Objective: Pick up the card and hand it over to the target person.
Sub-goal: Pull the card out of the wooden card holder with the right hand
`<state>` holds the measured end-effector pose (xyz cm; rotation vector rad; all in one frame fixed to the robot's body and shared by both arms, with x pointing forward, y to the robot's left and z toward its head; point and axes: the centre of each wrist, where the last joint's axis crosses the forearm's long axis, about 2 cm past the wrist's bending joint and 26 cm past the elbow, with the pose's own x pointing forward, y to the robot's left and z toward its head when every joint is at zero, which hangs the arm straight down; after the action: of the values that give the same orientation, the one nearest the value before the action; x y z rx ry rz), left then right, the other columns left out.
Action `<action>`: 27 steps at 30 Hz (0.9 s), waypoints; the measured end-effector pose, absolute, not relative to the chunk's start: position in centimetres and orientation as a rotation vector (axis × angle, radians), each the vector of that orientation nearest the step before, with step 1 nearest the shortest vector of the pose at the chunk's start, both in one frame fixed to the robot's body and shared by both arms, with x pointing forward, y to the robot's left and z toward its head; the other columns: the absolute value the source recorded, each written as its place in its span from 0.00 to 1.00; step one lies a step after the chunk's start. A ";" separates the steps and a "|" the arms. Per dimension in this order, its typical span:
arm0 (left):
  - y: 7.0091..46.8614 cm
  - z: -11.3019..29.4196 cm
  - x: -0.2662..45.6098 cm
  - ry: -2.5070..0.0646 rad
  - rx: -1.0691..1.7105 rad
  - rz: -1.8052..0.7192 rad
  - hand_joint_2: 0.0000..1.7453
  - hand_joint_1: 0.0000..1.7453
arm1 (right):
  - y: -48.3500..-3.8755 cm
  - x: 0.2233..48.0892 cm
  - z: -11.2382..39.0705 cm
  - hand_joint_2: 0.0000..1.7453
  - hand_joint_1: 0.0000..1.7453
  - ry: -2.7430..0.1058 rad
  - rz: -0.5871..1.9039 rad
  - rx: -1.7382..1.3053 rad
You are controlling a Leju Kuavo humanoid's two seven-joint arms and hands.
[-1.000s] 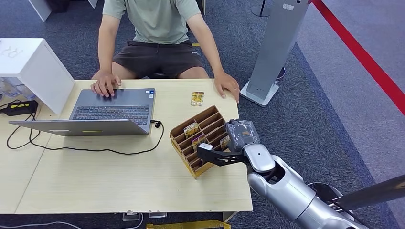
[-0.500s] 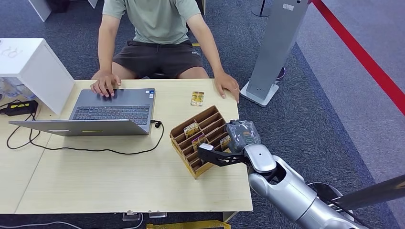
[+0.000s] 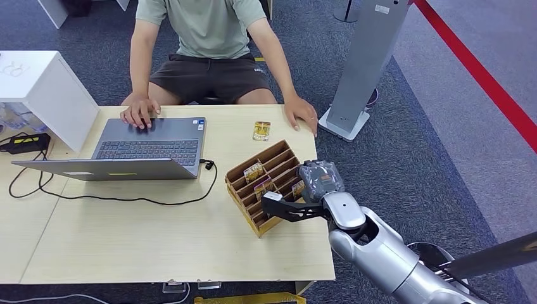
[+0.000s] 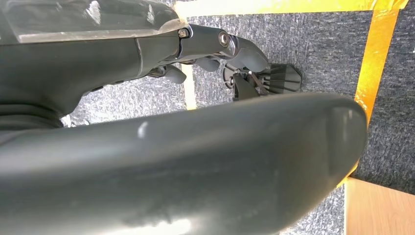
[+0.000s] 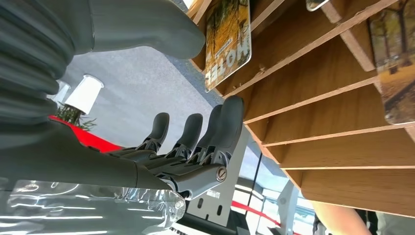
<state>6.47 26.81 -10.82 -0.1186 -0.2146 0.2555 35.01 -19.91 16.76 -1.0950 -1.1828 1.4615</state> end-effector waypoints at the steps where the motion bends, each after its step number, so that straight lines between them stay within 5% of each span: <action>1: 26.8 -10.8 6.5 -0.215 -0.119 0.256 0.00 0.00 | -19.9 35.0 16.7 1.00 0.46 -1.183 1.462 -1.094; 19: 27.0 -10.8 6.5 -0.216 -0.116 0.250 0.00 0.00 | -20.0 34.9 16.2 1.00 0.51 -1.163 1.461 -1.074; 27: 27.2 -10.8 6.5 -0.218 -0.112 0.252 0.00 0.00 | -19.8 35.1 16.3 1.00 0.76 -1.161 1.459 -1.073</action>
<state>6.50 27.23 -10.84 -0.1120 -0.2181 0.2524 35.13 -19.81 16.30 -1.0730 -1.1613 1.4586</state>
